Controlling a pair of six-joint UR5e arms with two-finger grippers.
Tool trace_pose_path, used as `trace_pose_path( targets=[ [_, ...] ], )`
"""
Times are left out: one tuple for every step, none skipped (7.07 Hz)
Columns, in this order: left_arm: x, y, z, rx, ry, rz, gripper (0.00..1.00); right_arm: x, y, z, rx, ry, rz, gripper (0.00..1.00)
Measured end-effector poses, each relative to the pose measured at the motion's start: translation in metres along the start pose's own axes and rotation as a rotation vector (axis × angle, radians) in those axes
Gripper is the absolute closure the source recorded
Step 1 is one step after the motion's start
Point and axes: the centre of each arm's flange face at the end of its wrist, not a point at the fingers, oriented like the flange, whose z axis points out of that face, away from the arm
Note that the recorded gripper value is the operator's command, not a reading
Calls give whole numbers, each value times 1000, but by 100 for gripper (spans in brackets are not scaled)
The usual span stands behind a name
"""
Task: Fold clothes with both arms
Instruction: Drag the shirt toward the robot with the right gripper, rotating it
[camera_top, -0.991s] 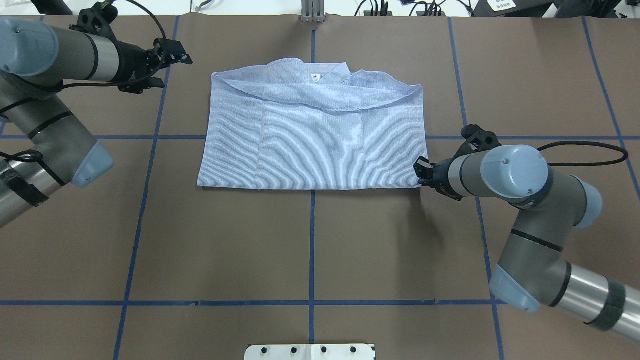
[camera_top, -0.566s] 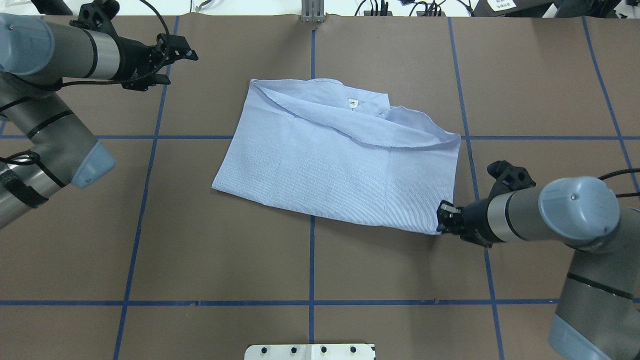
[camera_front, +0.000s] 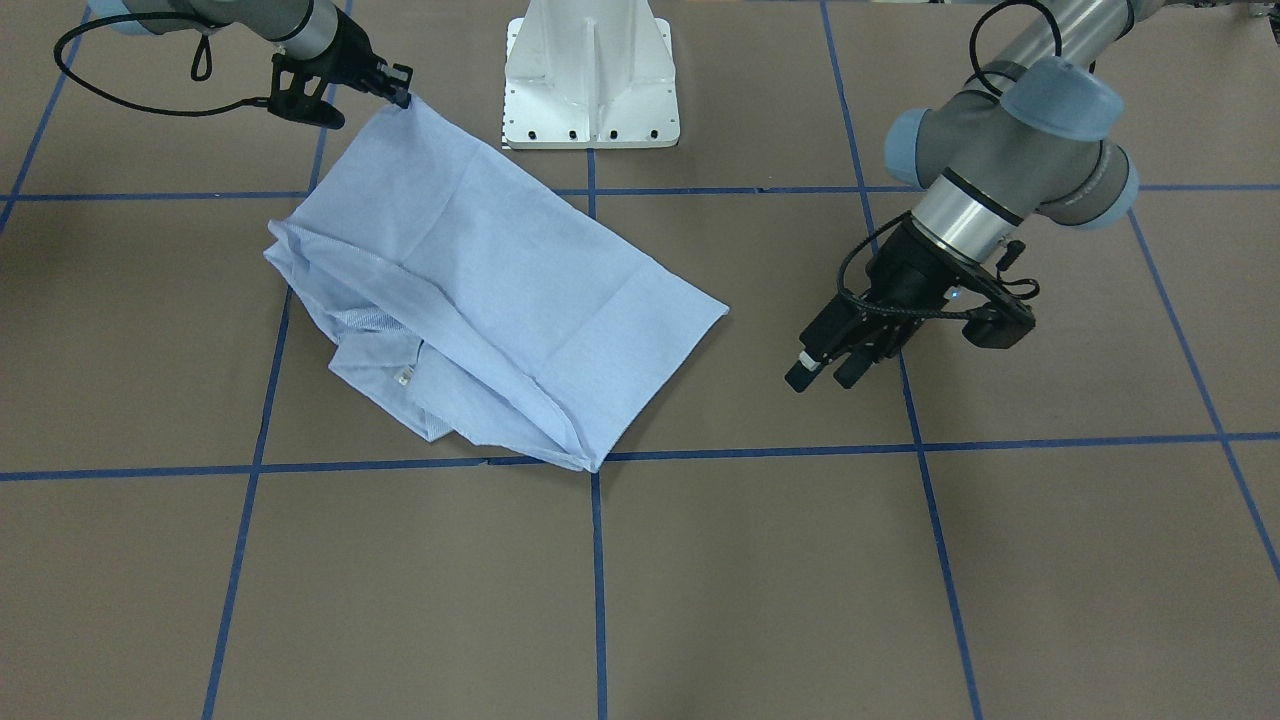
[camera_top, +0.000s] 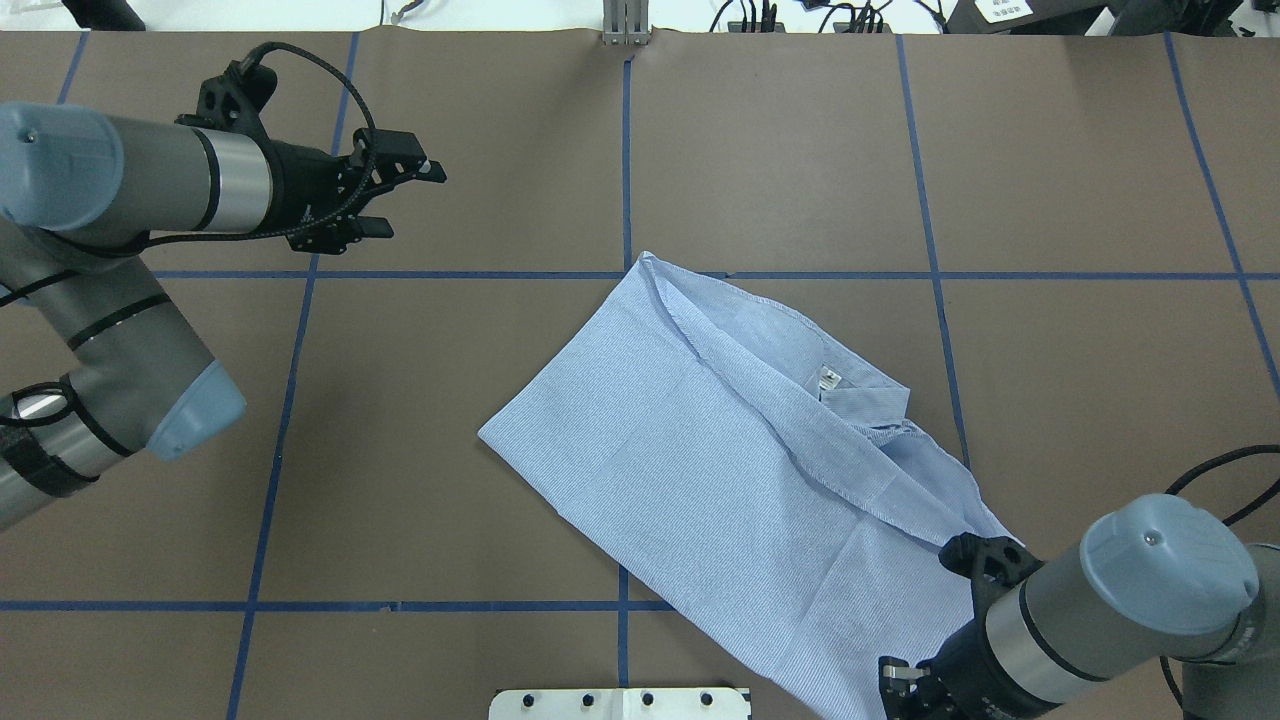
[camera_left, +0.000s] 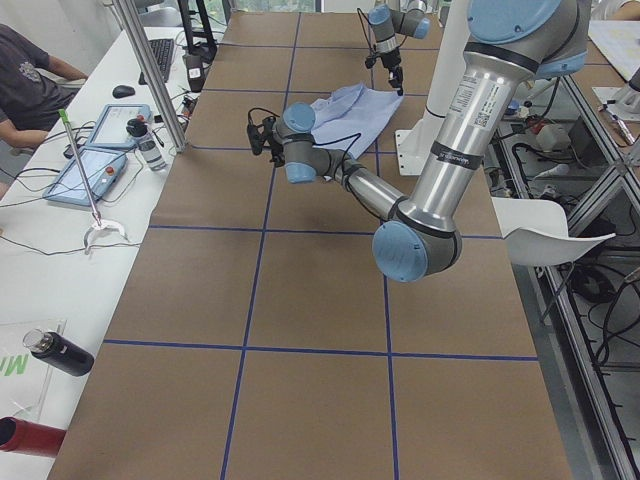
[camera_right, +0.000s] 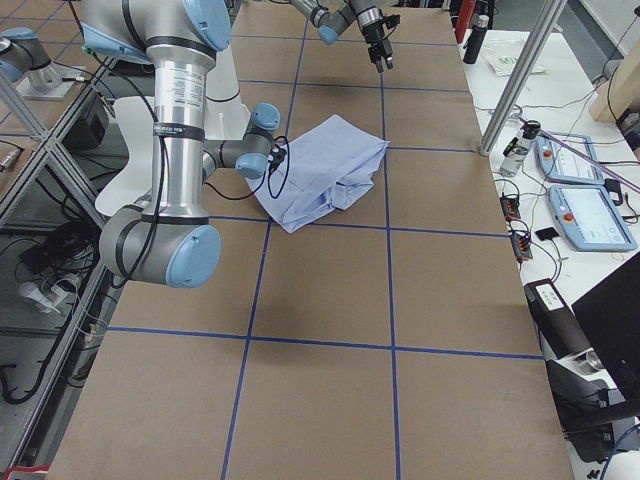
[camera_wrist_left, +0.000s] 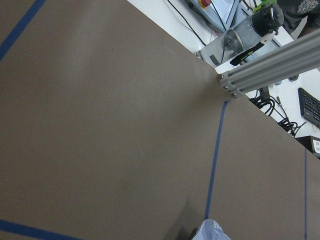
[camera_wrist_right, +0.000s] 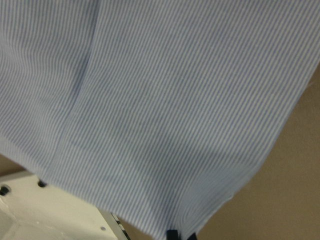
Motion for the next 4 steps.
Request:
trace_pose_path(
  targets=[
    [-8,21,5,-30,-19,-8,1,-1,4,-6,-9,-8,-5,0],
    [-11,44,9,-55,-65,-18,3,-5,-3,-24,12,-40,3,0],
    [-10,76,17,-67,-148,-29,7,-10,-17,-47,54,-82,21,0],
    [-15,110,29,-55,-217,-21,10,-13,-32,-66,98,-117,41,0]
  ],
)
